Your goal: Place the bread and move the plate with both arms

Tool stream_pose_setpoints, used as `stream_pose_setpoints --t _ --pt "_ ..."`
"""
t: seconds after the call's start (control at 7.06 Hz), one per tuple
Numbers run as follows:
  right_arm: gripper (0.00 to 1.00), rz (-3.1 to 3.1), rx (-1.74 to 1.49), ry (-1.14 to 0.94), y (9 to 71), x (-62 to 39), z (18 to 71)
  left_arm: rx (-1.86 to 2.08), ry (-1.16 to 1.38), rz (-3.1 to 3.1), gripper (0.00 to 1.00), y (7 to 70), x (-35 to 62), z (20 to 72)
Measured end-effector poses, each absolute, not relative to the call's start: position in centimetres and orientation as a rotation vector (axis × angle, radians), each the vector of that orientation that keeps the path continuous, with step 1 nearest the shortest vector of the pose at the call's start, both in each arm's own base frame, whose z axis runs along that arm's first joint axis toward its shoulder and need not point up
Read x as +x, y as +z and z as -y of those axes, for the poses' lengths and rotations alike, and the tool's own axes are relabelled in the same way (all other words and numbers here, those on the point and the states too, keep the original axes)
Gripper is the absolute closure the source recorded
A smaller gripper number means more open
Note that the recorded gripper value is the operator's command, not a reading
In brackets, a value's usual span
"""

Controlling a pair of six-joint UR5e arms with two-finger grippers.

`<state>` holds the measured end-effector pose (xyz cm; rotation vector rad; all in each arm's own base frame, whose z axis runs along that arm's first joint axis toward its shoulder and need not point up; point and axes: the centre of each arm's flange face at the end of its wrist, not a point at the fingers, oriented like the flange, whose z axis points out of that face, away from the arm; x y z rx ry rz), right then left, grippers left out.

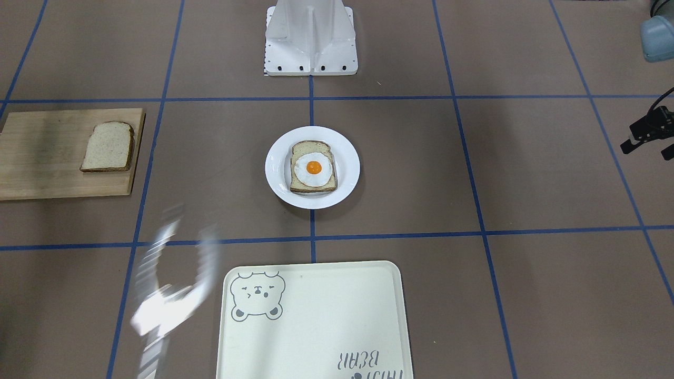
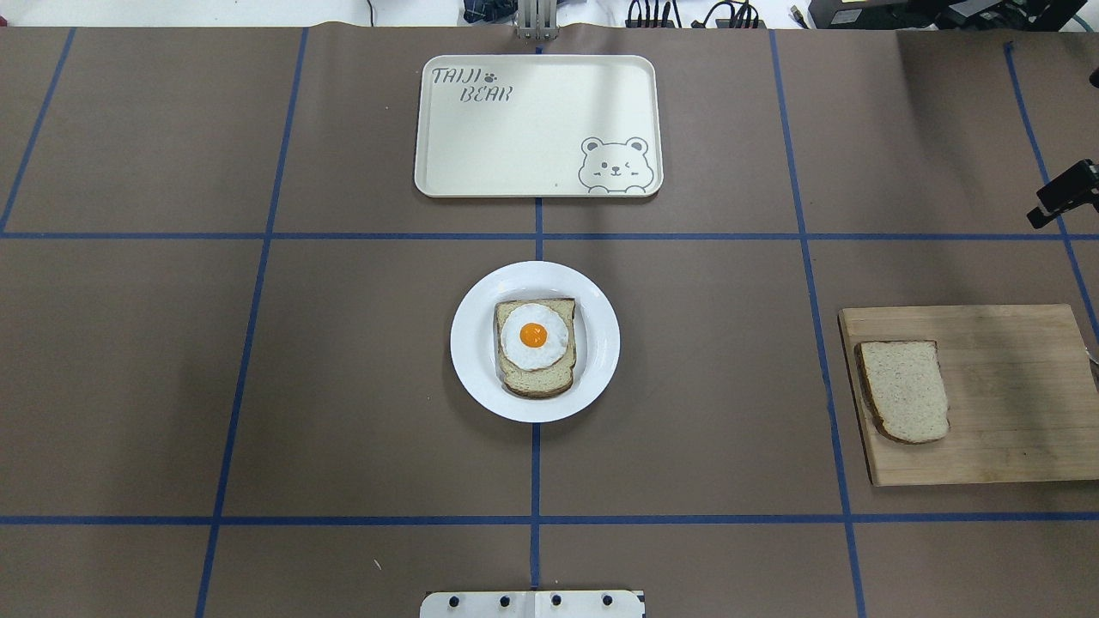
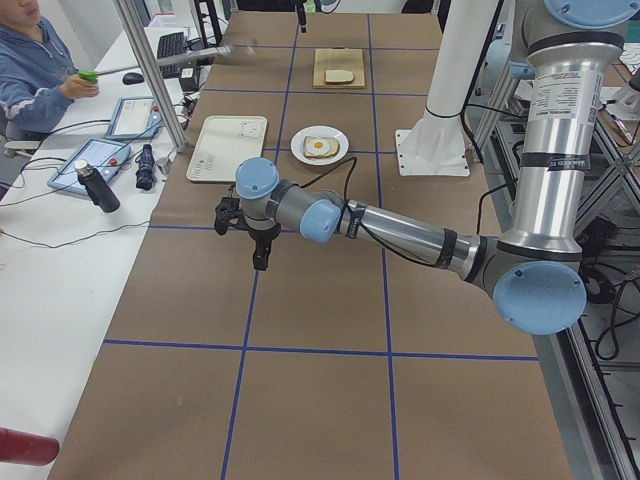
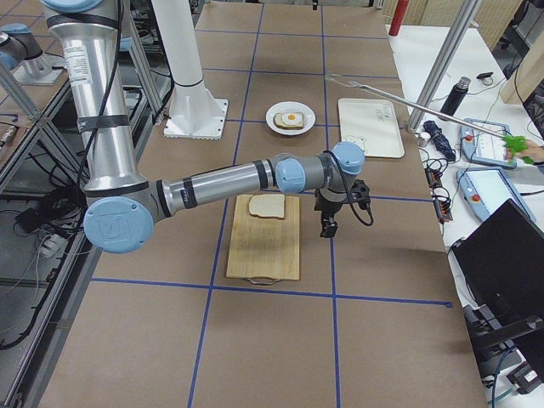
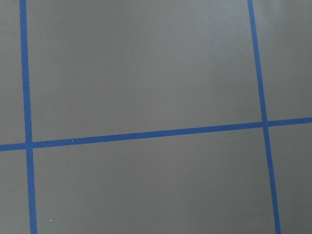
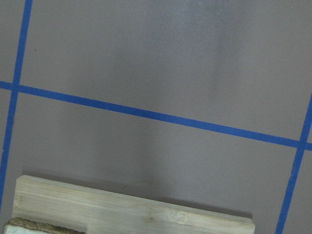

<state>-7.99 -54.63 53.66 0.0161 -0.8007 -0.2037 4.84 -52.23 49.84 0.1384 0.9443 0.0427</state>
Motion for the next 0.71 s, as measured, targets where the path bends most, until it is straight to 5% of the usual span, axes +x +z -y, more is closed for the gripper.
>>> stream_pose_setpoints --t 0.71 --pt "0.00 0.801 0.016 -0.204 53.6 -8.0 54.6 0.181 0.052 -0.927 0.02 52.1 4.6 51.2"
